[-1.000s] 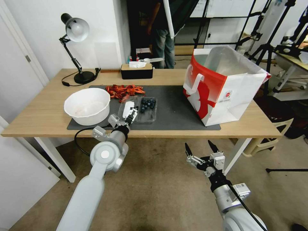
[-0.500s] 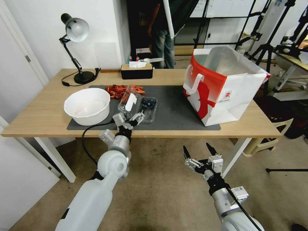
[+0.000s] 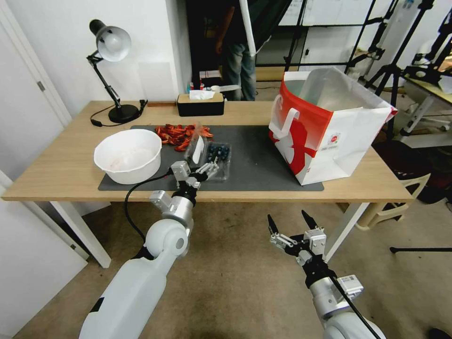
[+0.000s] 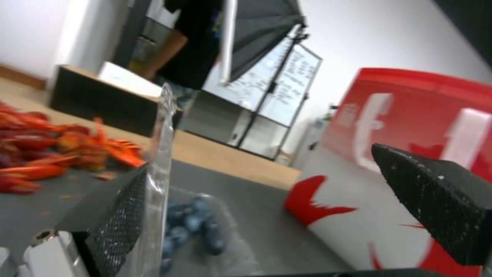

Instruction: Close the takeout container lid, then place the container into the takeout bag.

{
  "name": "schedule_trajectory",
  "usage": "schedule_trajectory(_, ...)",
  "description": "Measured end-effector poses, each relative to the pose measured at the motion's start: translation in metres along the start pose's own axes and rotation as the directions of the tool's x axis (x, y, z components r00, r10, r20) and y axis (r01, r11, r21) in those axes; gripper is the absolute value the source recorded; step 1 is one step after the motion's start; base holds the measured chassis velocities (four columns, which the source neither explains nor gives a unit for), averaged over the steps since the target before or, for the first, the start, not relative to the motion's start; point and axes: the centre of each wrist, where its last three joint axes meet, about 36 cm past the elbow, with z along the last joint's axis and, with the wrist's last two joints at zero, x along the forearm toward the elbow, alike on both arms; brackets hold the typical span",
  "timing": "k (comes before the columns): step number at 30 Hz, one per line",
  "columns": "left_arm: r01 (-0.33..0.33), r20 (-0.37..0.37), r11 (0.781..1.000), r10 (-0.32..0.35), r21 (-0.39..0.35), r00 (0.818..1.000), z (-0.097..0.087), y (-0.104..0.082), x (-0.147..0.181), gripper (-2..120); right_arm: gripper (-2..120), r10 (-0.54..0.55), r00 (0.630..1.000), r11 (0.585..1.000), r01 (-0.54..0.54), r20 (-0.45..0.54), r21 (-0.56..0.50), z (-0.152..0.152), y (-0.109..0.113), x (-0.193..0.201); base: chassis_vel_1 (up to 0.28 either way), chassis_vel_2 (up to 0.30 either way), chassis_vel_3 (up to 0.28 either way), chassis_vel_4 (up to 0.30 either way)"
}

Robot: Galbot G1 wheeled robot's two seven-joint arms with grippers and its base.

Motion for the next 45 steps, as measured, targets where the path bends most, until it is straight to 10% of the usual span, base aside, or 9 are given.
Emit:
schedule_trajectory(10,-0.086,-0.073,0.983,0.099,0.162,0.992,-0.002,-0.009,-0.013,100,100,0.005,1.0,1.0,-0.005,0.003,0.01,-0.001,-0.002,0.002,0.0,0.0,0.0,0.0)
schedule_trajectory(18,0.072,-0.234,0.878,0.047,0.473,0.971,-0.026,-0.022,-0.044,100,100,0.008,1.0,1.0,-0.008,0.003,0.009,-0.001,0.0,0.001,0.0,0.0,0.0,0.0)
schedule_trajectory(24,0.214,-0.362,0.84,-0.023,0.499,0.932,-0.038,-0.023,-0.053,100,100,0.007,1.0,1.0,-0.007,0.003,0.007,-0.001,0.0,-0.001,0.0,0.0,0.0,0.0)
schedule_trajectory(33,0.253,-0.405,0.844,-0.046,0.473,0.913,-0.038,-0.023,-0.052,72,100,-0.004,1.0,0.999,0.004,0.009,-0.046,-0.011,-0.001,-0.007,0.0,0.0,0.0,0.0)
schedule_trajectory(42,0.254,-0.412,0.852,-0.05,0.458,0.91,-0.037,-0.024,-0.052,40,100,-0.062,0.997,0.96,0.069,0.034,-0.271,-0.05,-0.019,-0.034,0.0,0.0,0.0,0.0)
schedule_trajectory(45,0.256,-0.417,0.854,-0.051,0.452,0.907,-0.035,-0.024,-0.051,24,100,-0.105,0.993,0.866,0.114,0.045,-0.487,-0.079,-0.036,-0.06,0.0,0.0,0.0,0.0)
